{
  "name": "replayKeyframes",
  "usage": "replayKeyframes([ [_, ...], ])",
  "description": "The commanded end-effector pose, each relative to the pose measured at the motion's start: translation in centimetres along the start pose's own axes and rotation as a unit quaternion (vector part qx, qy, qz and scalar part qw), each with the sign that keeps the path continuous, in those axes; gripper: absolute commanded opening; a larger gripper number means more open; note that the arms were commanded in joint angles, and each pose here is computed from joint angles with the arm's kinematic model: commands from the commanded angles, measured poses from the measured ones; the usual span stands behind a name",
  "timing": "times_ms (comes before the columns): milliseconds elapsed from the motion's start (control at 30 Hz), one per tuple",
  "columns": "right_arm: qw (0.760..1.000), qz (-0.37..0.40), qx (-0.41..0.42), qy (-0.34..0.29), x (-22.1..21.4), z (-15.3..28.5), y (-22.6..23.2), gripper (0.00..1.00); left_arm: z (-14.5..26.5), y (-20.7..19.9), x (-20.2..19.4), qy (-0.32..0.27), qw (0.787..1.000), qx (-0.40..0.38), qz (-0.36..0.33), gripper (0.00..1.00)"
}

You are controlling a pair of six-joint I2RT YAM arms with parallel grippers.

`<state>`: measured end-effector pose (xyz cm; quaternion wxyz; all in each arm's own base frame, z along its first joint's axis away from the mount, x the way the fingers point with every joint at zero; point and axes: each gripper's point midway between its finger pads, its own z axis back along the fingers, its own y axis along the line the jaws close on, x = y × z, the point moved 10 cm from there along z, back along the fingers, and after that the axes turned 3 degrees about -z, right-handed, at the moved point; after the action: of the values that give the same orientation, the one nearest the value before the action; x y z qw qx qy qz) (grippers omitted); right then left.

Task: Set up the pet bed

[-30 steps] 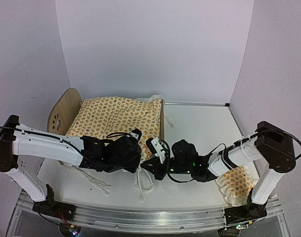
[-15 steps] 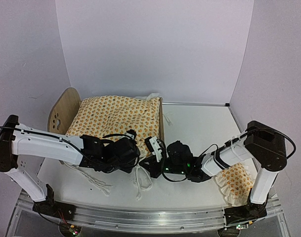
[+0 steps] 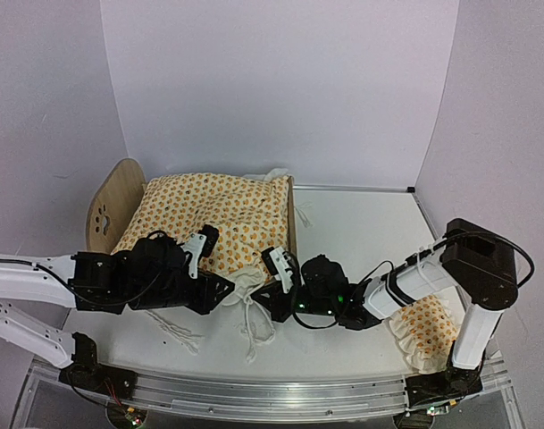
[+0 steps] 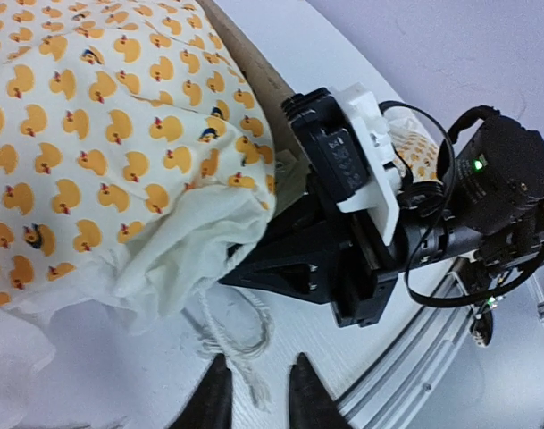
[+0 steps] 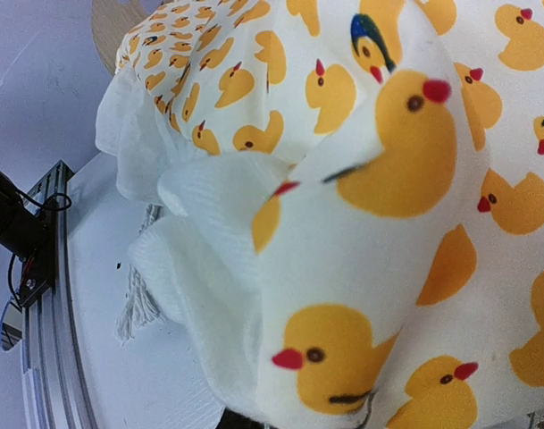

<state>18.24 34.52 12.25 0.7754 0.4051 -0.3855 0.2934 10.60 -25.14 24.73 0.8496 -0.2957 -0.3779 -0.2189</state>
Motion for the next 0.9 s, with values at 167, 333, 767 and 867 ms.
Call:
replayKeyframes([
  [167,0.999,0.015,0.017,-0.035,2.0,0.4,0.7,0.0,-4.9,-0.9,-0.4,0.013,0.999,-0.04,0.019,0.0],
  [333,0.999,0.017,0.018,-0.035,2.1,0.4,0.7,0.0,-7.1,0.5,0.1,0.03,0.999,0.003,0.046,0.0],
  [767,0.999,0.025,0.023,-0.036,2.2,0.4,0.8,0.0,-9.4,0.8,1.6,0.044,0.998,0.012,0.041,0.0],
  [867,0.999,0.027,0.022,-0.037,2.3,0.4,0.9,0.0,-10.1,0.8,1.5,0.057,0.998,0.014,0.037,0.0],
])
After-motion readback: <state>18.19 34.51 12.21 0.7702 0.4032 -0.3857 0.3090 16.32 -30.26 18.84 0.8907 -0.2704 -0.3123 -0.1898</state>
